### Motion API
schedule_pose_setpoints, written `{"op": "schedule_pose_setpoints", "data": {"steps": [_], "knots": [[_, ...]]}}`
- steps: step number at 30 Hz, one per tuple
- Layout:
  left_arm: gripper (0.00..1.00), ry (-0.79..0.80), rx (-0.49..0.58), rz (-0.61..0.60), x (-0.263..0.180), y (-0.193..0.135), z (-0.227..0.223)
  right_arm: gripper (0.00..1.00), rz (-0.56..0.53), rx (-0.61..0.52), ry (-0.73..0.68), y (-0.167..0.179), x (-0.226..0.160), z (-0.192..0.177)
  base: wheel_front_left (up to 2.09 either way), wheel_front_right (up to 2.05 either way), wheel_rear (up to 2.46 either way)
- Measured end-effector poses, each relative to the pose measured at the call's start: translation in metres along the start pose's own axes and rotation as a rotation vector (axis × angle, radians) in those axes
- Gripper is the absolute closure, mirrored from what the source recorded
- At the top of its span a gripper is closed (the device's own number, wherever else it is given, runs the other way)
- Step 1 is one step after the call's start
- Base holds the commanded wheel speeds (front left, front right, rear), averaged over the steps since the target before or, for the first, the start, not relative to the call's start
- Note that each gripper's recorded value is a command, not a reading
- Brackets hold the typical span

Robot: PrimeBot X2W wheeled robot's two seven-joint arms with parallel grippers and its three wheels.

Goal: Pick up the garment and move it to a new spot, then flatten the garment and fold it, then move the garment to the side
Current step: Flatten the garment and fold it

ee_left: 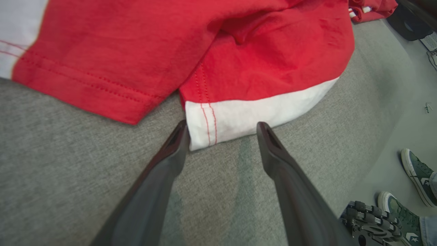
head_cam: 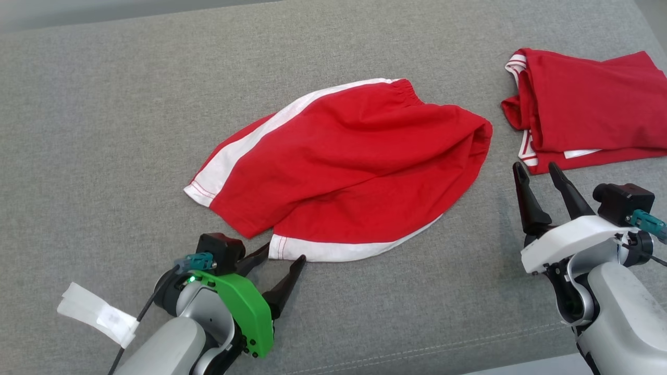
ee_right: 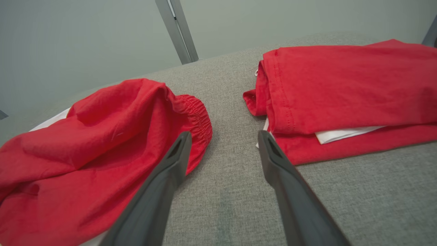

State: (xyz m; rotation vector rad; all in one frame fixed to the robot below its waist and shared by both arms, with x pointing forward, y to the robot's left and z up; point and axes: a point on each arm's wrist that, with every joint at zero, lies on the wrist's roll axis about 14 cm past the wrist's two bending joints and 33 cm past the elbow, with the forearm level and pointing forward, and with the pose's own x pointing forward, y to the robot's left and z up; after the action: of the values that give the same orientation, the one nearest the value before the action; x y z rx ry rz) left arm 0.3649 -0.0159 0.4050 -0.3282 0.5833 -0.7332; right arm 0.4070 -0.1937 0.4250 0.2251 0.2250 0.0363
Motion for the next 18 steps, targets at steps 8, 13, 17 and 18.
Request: {"op": "schedule_pose_setpoints", "data": {"steps": [8,13,17,18], "knots": [[0.97,-0.005,0.006,-0.014,0.0031,-0.0021,0.0027,0.00,-0.007,0.006,0.004,-0.0007,-0.0036,-0.0029,0.00,0.00,0.00],[1.00,-0.003,-0.014,-0.021,0.0043,-0.0051,0.0007,0.00,-0.011,0.008,0.006,-0.0004,-0.0041,-0.0041,0.00,0.00,0.00],[1.00,-0.034,-0.028,-0.016,0.0038,-0.0047,0.0065,0.00,-0.008,0.008,0.003,0.0005,-0.0031,-0.0030,0.00,0.00,0.00],[1.00,-0.049,-0.042,-0.014,0.0035,-0.0044,0.0100,0.00,-0.010,0.007,0.001,-0.0001,-0.0027,-0.0022,0.00,0.00,0.00]]}}
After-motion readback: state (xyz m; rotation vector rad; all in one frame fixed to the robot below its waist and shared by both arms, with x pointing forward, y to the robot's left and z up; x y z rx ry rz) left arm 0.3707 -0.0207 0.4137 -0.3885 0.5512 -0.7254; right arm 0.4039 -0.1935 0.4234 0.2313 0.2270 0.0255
